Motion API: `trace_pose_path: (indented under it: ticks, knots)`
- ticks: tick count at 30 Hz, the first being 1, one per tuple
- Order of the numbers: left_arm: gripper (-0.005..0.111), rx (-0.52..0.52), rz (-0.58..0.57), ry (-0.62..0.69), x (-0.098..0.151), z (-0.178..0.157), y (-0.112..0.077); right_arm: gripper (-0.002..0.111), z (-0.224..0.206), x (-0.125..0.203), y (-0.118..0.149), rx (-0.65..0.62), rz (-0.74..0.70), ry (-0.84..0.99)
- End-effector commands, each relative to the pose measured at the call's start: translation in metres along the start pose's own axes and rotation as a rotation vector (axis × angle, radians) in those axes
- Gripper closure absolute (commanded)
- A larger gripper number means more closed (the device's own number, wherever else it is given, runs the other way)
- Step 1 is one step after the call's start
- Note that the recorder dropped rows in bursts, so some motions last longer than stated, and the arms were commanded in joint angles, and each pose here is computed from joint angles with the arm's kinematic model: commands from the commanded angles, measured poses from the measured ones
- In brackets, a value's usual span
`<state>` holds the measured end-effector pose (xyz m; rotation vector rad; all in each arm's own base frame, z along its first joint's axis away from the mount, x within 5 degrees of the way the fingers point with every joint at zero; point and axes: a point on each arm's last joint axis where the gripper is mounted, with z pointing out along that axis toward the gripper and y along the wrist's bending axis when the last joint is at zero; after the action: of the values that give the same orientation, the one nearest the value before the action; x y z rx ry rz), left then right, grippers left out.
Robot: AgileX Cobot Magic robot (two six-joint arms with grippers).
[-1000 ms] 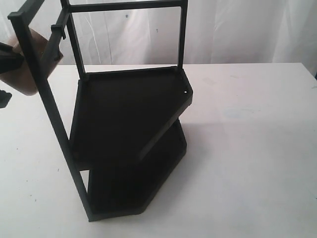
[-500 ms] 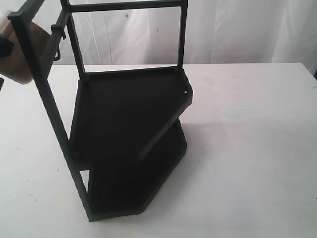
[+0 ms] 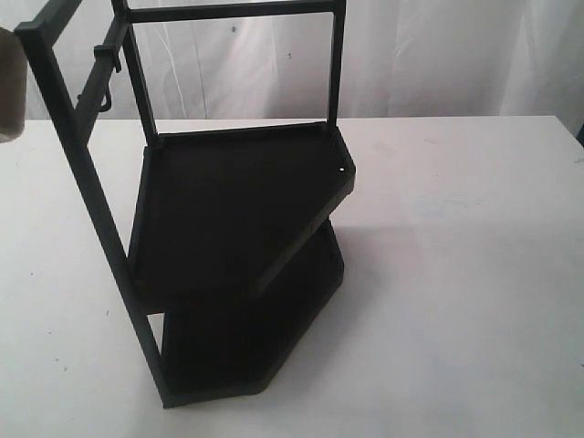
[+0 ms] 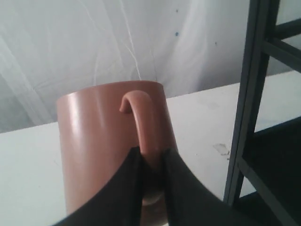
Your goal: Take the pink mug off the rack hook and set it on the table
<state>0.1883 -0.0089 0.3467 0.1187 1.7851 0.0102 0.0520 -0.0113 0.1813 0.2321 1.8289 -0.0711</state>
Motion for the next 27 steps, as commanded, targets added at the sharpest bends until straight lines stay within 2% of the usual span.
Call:
trace_pose_path:
  ticks: [1, 3, 5, 8, 11, 14, 17, 23, 25, 27]
  knots:
    - [0.107, -0.06, -0.249, -0.133, 0.029, 0.003, 0.004, 0.108, 0.0, 0.0, 0.0, -0.005, 0.001, -0.006]
    - [0.107, -0.091, -0.34, -0.153, 0.049, 0.004, 0.006, 0.108, 0.0, 0.0, 0.0, -0.005, 0.001, -0.006]
    - [0.107, -0.112, -0.384, -0.159, 0.066, 0.006, 0.007, 0.108, 0.0, 0.0, 0.0, -0.005, 0.001, -0.006]
    - [0.107, -0.135, -0.398, -0.131, 0.089, 0.009, 0.007, 0.108, 0.0, 0.0, 0.0, -0.005, 0.001, -0.006]
    - [0.107, -0.14, -0.365, -0.07, 0.103, 0.014, 0.006, 0.108, 0.0, 0.0, 0.0, -0.005, 0.001, -0.006]
    - [0.107, -0.139, -0.293, -0.056, 0.106, 0.021, 0.006, 0.108, 0.0, 0.0, 0.0, -0.005, 0.001, -0.006]
    - [0.107, -0.133, -0.276, -0.041, 0.103, 0.032, 0.006, 0.108, 0.0, 0.0, 0.0, -0.005, 0.001, -0.006]
    - [0.107, -0.061, -0.282, 0.293, 0.096, 0.072, -0.001, 0.108, 0.0, 0.0, 0.0, -0.005, 0.001, -0.006]
    - [0.107, -0.051, -0.249, 0.345, 0.094, 0.086, 0.0, 0.108, 0.0, 0.0, 0.0, -0.005, 0.001, -0.006]
    - [0.107, -0.053, -0.246, 0.335, 0.091, 0.094, 0.001, 0.108, 0.0, 0.0, 0.0, -0.005, 0.001, -0.006]
